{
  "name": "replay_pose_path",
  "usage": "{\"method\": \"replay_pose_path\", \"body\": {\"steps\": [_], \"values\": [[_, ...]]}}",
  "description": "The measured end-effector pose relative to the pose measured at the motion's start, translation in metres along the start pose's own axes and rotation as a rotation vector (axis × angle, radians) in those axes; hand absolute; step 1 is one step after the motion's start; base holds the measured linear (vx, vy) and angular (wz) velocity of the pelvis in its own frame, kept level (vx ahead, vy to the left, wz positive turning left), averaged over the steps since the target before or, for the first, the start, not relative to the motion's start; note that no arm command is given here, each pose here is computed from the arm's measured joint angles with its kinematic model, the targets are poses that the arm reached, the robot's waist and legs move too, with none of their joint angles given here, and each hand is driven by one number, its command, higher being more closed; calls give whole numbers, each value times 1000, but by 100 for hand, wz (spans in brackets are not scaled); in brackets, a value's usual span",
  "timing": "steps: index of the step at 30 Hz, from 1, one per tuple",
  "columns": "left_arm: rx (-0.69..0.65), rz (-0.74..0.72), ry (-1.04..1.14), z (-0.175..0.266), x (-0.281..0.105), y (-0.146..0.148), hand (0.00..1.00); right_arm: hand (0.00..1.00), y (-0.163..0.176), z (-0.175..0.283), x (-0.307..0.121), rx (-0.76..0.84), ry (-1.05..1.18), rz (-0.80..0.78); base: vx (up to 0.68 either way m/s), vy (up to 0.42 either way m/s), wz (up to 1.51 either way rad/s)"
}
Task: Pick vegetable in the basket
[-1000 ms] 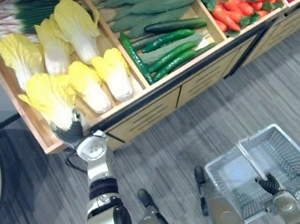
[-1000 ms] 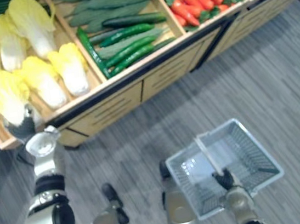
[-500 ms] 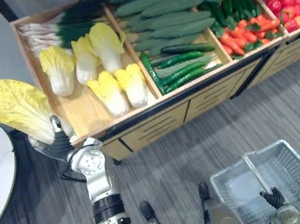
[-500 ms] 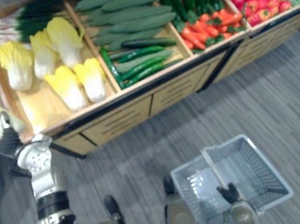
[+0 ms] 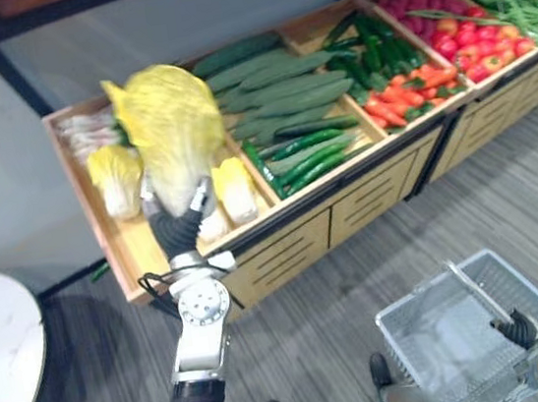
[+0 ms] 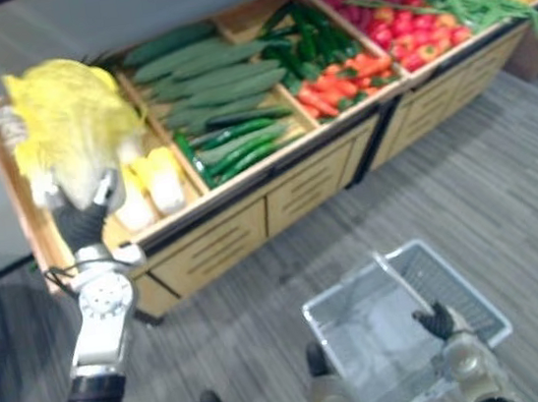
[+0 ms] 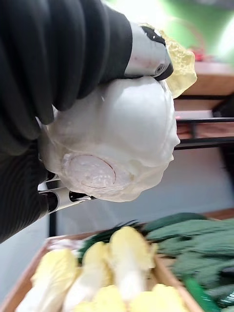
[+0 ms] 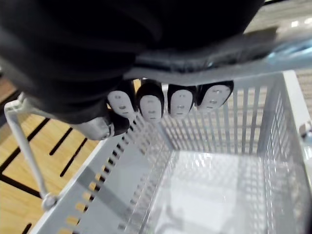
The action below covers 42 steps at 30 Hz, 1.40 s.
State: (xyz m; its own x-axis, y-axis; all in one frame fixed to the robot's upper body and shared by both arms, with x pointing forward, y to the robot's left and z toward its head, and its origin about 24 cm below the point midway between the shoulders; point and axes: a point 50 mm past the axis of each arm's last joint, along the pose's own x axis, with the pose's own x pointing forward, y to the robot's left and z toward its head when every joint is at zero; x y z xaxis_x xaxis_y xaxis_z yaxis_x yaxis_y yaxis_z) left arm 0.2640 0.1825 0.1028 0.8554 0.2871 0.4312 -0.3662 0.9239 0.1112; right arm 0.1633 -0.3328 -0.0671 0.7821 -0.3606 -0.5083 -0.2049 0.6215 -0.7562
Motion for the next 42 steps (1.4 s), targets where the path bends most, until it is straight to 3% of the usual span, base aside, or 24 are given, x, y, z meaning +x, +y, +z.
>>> {"method": "replay_pose_path", "body": {"steps": [9, 20, 26, 35, 42], "values": [[86, -470, -6, -13, -33, -28, 100, 100, -38, 61, 12, -229, -282, -47, 28, -7, -83], [126, -1031, -40, -22, -86, -65, 100, 100, -38, 172, -1, -492, -775, -38, 20, 7, -53], [162, -1191, -42, -28, -98, -69, 100, 100, -21, 203, -11, -586, -944, 7, 25, 28, -23], [200, -1400, -36, -35, -120, -68, 100, 100, -20, 234, -18, -665, -1071, 11, -64, -23, -17], [280, -1448, -54, -43, -120, -67, 100, 100, -33, 252, -19, -708, -1111, -34, -92, -46, -6]]}}
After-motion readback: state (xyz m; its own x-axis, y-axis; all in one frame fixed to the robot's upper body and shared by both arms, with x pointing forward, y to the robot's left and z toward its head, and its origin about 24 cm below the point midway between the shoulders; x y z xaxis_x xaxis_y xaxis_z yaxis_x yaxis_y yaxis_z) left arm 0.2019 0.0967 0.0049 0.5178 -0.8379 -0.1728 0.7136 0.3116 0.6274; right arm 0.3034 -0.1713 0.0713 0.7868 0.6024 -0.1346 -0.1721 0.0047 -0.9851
